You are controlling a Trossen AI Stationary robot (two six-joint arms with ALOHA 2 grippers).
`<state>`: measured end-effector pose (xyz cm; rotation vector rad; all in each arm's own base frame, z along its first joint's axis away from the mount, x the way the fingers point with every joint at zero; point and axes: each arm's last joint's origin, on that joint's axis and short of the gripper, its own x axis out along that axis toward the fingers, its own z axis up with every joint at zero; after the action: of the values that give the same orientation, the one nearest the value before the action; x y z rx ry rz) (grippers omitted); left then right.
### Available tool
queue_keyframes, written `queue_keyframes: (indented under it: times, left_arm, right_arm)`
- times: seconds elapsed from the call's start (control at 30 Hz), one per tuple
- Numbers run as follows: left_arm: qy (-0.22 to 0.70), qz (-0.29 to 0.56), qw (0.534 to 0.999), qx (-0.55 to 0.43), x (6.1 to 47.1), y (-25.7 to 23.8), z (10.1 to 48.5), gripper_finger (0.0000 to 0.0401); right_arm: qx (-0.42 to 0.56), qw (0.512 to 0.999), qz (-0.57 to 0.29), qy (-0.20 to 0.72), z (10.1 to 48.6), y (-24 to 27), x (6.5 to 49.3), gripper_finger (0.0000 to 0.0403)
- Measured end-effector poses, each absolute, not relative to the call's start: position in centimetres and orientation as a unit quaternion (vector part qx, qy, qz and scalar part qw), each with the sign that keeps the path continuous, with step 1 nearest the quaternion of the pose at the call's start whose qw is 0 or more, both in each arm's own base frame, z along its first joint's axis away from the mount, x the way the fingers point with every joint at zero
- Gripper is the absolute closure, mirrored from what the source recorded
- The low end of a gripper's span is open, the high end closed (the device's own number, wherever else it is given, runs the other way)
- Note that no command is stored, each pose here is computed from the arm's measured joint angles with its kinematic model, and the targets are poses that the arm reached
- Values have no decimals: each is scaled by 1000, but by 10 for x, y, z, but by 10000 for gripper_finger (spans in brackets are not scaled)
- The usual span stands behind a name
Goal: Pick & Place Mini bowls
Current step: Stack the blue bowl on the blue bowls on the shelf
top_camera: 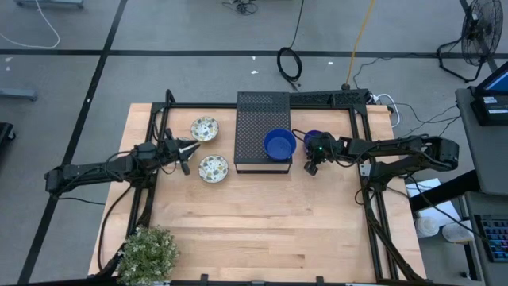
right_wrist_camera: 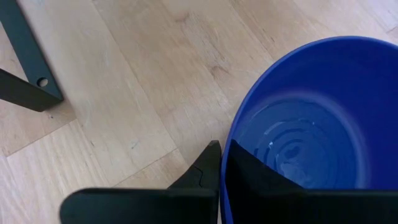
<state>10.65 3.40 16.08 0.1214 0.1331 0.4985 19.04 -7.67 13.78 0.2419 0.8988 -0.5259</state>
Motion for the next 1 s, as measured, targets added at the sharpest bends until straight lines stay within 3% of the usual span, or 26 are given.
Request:
queue_keyframes:
  times: [0.67, 1.0]
  left_arm:
    - [66, 246, 965, 60, 106, 34, 161, 325]
    - [66, 246, 965, 60, 107, 34, 161, 325]
  right_arm:
    - [115, 861, -251, 428, 138, -77, 190, 399]
    - [104, 885, -256, 375, 124, -75, 183, 399]
